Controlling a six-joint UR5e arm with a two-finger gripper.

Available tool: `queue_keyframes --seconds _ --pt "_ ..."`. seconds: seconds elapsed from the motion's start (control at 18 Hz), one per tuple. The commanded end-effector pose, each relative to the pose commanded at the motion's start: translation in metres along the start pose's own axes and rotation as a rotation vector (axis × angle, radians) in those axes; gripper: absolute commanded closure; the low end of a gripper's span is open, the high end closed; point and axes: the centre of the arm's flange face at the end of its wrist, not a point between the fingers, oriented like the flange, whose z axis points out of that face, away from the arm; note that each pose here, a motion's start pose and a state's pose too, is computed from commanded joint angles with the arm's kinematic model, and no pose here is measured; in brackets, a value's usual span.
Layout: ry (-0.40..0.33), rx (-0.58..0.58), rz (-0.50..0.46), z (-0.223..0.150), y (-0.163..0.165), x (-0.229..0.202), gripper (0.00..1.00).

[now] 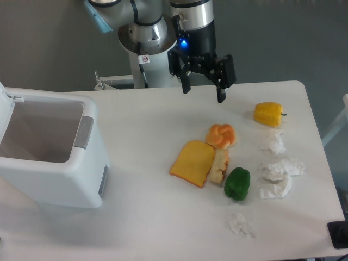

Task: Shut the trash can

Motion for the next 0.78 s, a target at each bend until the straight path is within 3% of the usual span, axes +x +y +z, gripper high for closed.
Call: queue_keyframes --seconds 0.67,0.78 --pt "0.011 0.040 -0.013 -0.0022 -0.0014 -0.0014 0.00" --pt "0.012 0.044 -0.058 -0.0016 -0.0014 -0.0021 0.00"
